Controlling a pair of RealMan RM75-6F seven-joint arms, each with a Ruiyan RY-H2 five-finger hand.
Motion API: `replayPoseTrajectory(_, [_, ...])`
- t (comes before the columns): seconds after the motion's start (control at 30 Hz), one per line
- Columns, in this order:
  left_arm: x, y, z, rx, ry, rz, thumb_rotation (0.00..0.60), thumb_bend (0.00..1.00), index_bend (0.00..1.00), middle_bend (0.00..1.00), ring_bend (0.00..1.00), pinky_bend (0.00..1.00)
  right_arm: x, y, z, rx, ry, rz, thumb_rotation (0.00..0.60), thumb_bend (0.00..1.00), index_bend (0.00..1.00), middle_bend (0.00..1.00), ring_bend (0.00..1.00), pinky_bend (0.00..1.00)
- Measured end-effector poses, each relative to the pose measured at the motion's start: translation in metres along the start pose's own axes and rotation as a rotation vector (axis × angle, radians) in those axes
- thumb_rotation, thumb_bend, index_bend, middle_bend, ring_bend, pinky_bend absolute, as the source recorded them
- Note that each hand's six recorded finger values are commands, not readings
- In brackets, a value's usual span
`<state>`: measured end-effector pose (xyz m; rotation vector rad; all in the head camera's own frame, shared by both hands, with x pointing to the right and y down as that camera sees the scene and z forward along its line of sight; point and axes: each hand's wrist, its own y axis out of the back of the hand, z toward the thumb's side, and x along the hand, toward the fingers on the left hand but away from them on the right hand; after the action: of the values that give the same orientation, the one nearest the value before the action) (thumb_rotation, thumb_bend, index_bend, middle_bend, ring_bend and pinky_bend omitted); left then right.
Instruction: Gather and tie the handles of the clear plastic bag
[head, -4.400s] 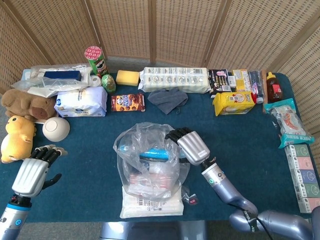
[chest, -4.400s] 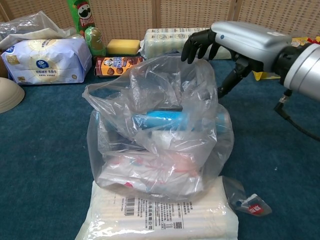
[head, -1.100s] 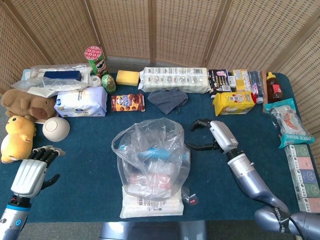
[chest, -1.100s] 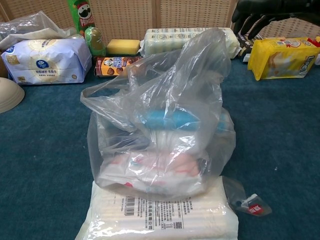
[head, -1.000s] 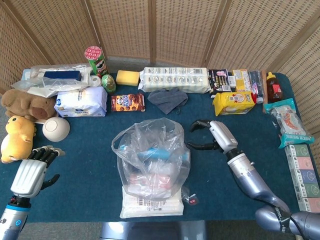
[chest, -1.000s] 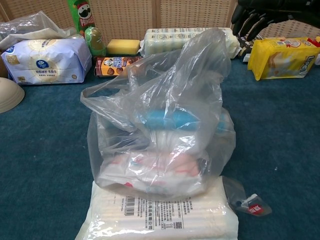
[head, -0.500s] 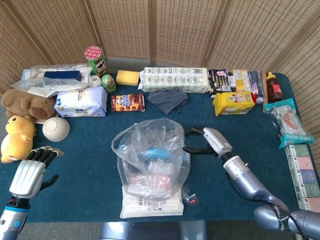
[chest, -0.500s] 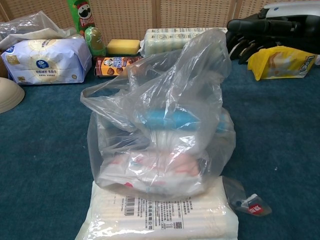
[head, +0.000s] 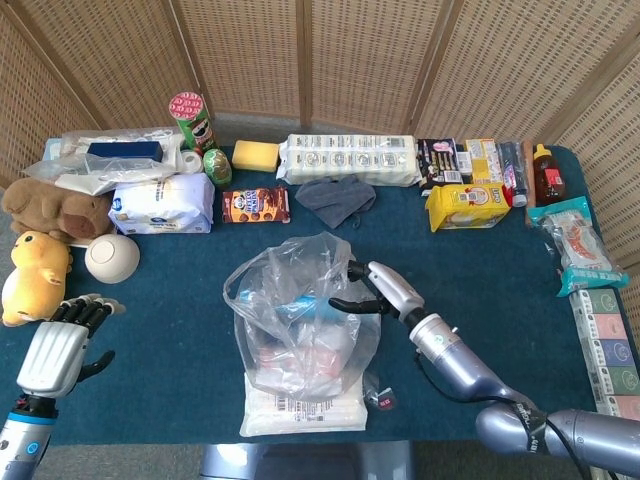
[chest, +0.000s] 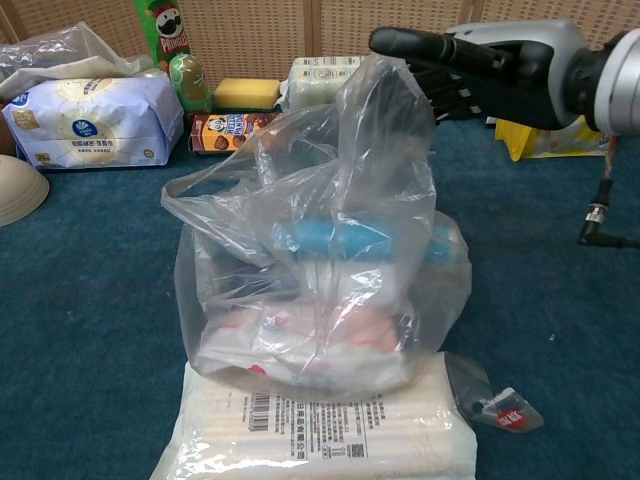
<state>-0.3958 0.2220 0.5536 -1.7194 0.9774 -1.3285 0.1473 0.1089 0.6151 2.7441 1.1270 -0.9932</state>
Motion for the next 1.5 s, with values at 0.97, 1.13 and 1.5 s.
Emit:
replayPoseTrajectory(0.97, [-0.001, 0.000, 0.000, -0.003, -0.003, 0.000, 0.600, 0.18, 0.30, 0.32, 0.22, 0.24, 0.010, 0.001, 0.063, -0.840, 0.141, 0.091, 0.197, 0.04, 0.37, 0.48, 0.52, 0.39])
replayPoseTrajectory(1.13, [0.000, 0.001, 0.004, -0.001, -0.009, -0.002, 0.600, 0.18, 0.30, 0.32, 0.22, 0.24, 0.020, 0.012, 0.066, -0.917, 0.168, 0.083, 0.200, 0.04, 0.42, 0.56, 0.62, 0.49])
replayPoseTrajectory(1.5, [0.001, -0.002, 0.010, 0.004, -0.020, -0.013, 0.600, 0.18, 0.30, 0.32, 0.22, 0.24, 0.038, 0.028, 0.056, -0.946, 0.154, 0.030, 0.198, 0.06, 0.51, 0.60, 0.65, 0.57])
